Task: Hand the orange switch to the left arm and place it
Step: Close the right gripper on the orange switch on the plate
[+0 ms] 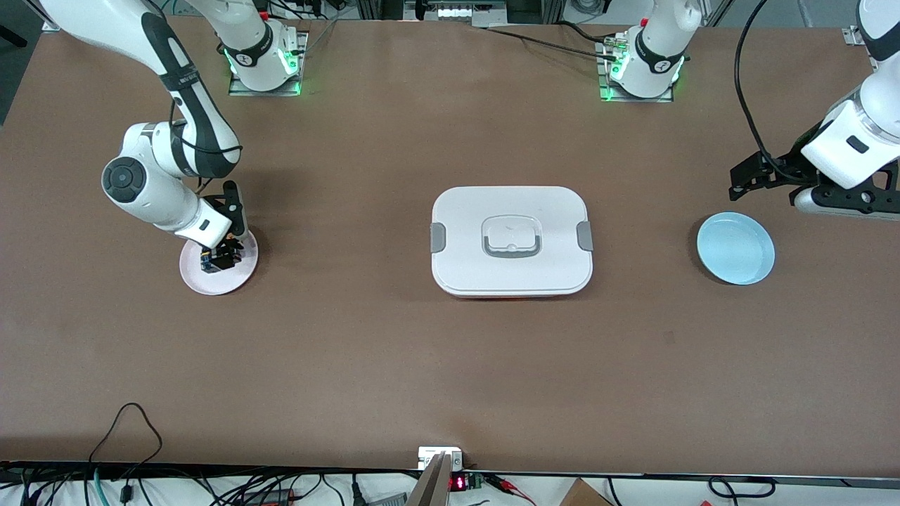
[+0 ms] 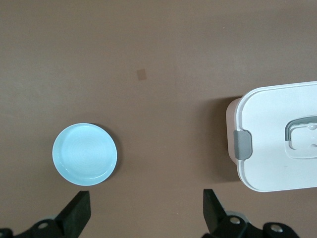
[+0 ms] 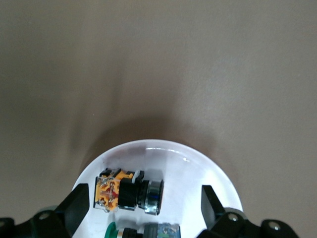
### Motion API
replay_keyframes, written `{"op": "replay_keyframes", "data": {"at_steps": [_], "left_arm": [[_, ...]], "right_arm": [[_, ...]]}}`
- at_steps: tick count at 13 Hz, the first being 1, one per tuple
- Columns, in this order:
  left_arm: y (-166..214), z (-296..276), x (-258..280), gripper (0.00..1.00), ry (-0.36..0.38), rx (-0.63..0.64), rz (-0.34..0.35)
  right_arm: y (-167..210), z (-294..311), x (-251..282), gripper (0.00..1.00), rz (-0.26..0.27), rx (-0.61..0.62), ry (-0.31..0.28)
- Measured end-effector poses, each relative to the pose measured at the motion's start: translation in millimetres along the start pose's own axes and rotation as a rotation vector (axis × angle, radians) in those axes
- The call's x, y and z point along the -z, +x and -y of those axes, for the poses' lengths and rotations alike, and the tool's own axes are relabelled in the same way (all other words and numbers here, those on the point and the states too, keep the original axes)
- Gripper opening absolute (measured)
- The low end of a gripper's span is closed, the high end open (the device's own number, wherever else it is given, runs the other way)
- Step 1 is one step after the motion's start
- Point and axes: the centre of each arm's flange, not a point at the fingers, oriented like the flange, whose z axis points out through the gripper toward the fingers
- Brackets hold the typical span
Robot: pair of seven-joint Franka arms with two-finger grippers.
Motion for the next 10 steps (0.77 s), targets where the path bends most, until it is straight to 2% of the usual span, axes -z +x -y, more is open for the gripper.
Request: {"op": "replay_keyframes", "data": {"at_steps": [4, 10], "left_arm": [[0.0, 0.0, 0.0, 1.0, 0.0, 0.0, 0.0], [0.0, 0.0, 0.0, 1.0, 0.0, 0.0, 0.0]], "right_arm": [[-24.2, 12.4, -20.5, 1.0, -0.005, -0.049, 0.004], [-24.7, 14.9, -27.4, 1.0, -0.008, -0.091, 0.011]]}}
